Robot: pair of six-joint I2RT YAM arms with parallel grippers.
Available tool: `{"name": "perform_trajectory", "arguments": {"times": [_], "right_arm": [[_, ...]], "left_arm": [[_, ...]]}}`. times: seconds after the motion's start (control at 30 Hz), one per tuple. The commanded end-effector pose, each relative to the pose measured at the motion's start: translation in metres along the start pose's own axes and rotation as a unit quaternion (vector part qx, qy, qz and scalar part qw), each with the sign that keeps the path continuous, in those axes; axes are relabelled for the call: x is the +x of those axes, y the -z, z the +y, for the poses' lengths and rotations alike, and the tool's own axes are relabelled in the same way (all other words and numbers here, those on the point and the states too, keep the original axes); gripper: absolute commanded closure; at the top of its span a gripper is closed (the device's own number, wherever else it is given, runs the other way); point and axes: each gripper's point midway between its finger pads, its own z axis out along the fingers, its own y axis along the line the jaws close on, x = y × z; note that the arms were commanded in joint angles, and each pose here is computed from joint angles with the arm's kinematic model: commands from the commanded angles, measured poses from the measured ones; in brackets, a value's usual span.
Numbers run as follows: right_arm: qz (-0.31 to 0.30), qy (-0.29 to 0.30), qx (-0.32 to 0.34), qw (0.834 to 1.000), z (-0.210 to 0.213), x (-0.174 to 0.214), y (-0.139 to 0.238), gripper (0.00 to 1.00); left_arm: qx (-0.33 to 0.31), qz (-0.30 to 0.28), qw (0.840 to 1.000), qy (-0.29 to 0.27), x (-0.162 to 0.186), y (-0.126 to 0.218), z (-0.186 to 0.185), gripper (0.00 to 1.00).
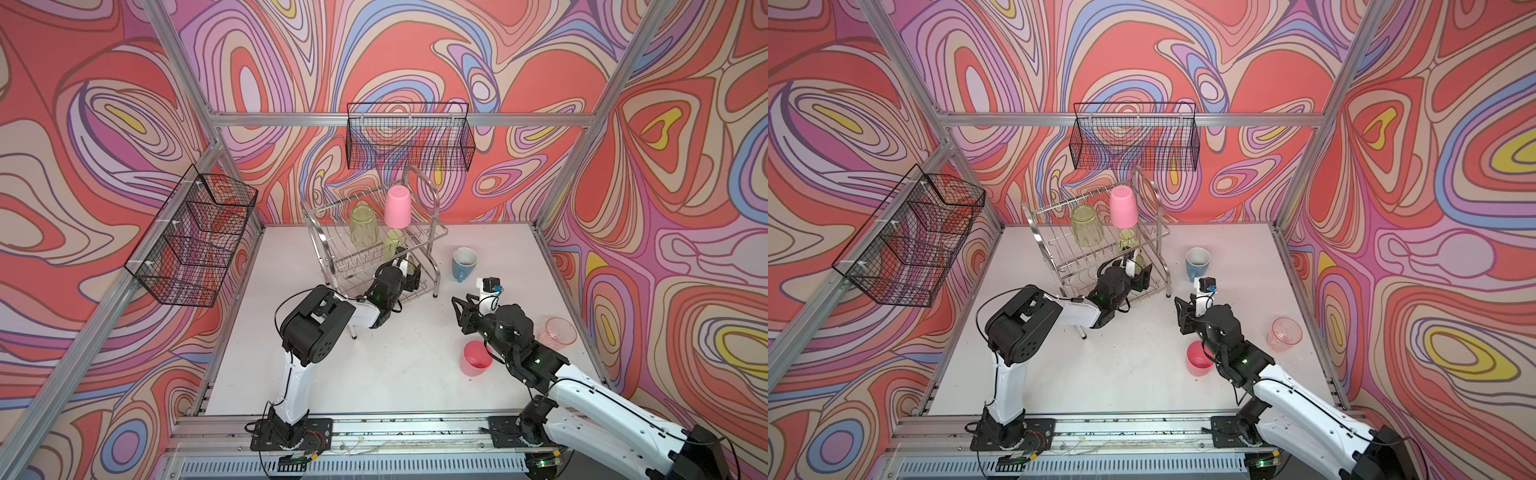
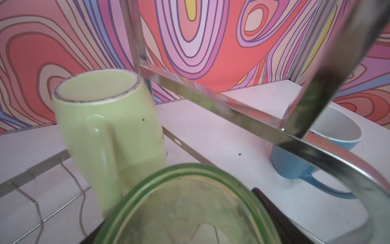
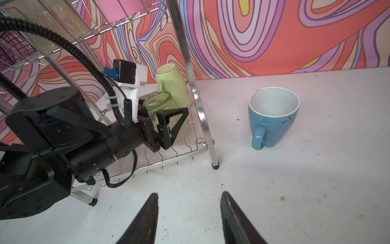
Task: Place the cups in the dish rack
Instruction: 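Lower the green glass with the left gripper onto the rack beside the green mug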
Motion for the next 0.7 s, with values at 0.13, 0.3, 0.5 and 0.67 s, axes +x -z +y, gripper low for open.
{"name": "perform_trajectory", "arguments": {"times": [0.13,0.3,0.5,0.67], "right_arm": [[0.0,0.011,-0.007,1.0,0.0018,0.0038,-0.0024,0.51],[0.003,0.012,-0.007,1.0,0.0015,0.007,-0.0045,0.51],[0.003,0.013,-0.009,1.0,0.0022,0.0079,-0.006,0.51],[0.001,0.012,-0.008,1.0,0.0018,0.0062,-0.0047,0.5]], "left_arm": [[0.005,-0.028,1.0,0.008,-0.0094,-0.0067,0.0003,0.18],[0.009,-0.026,1.0,0.006,-0.0068,-0.0046,-0.0002,0.15],[0.019,-0.022,1.0,-0.002,-0.0068,-0.0007,-0.0028,0.09],[0.019,-0.027,0.999,-0.007,-0.0111,0.0032,-0.0027,0.04]]}}
